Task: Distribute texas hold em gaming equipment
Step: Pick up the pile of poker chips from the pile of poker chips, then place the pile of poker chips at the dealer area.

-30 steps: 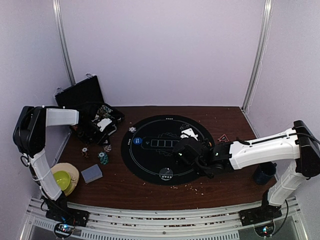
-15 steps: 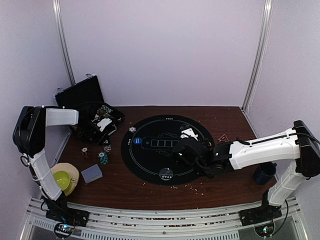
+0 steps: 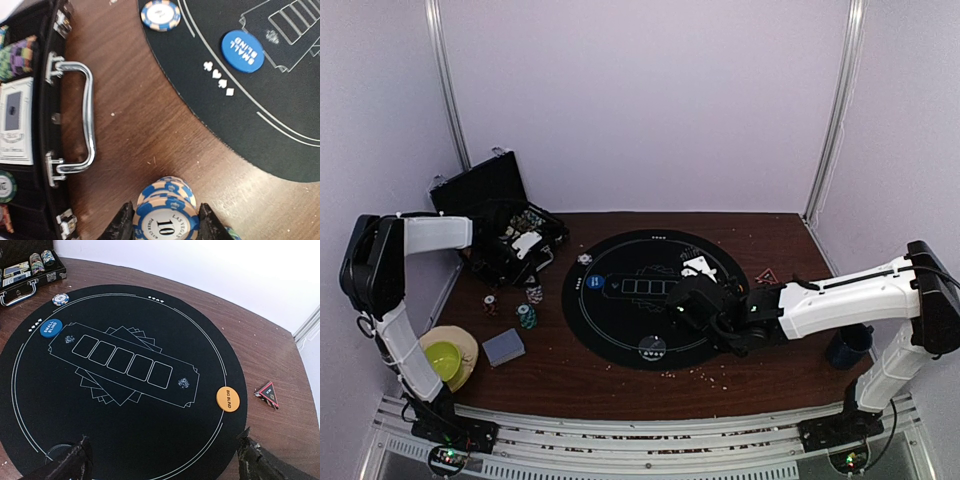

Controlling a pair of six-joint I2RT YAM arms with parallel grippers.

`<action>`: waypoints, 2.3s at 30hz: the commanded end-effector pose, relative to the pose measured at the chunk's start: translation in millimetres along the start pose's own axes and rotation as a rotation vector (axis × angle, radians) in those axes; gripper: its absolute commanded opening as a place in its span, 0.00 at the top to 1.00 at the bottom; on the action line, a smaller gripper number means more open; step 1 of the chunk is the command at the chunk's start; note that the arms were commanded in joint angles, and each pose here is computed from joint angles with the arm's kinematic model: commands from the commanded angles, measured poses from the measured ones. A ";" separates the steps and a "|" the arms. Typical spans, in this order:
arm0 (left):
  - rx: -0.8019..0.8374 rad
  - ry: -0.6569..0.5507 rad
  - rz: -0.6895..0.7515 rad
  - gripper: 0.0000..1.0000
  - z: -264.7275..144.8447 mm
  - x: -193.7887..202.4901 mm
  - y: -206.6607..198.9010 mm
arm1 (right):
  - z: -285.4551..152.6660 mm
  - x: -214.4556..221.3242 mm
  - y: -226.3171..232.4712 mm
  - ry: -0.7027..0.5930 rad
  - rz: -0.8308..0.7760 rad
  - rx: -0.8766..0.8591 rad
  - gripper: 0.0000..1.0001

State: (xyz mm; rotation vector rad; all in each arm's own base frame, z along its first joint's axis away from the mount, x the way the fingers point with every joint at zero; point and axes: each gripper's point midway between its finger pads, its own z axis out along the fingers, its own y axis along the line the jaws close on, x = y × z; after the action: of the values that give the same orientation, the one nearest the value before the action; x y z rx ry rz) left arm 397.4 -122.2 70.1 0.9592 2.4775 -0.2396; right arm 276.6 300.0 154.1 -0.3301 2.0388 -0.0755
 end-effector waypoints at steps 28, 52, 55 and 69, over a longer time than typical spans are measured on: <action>0.287 -0.106 0.575 0.72 4.2 -116.8 -257.8 | -27.6 -35.2 -136.4 -0.184 0.419 0.170 0.00; 0.270 0.007 0.635 0.74 48.0 -65.6 -266.6 | -17.7 -31.4 -123.6 -0.148 0.386 0.140 0.00; 0.276 0.009 0.636 0.74 47.0 -61.1 -266.9 | -17.9 -31.3 -123.1 -0.148 0.386 0.135 0.00; 0.219 0.006 0.646 0.73 60.9 -59.7 -258.4 | -15.9 -30.1 -119.2 -0.140 0.381 0.121 0.00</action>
State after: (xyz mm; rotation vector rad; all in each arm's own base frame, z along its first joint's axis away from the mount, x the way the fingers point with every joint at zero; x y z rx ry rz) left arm 271.5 -359.7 32.3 1.8150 2.1030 -0.3092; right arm 297.9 190.2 209.9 0.1267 1.9175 0.0538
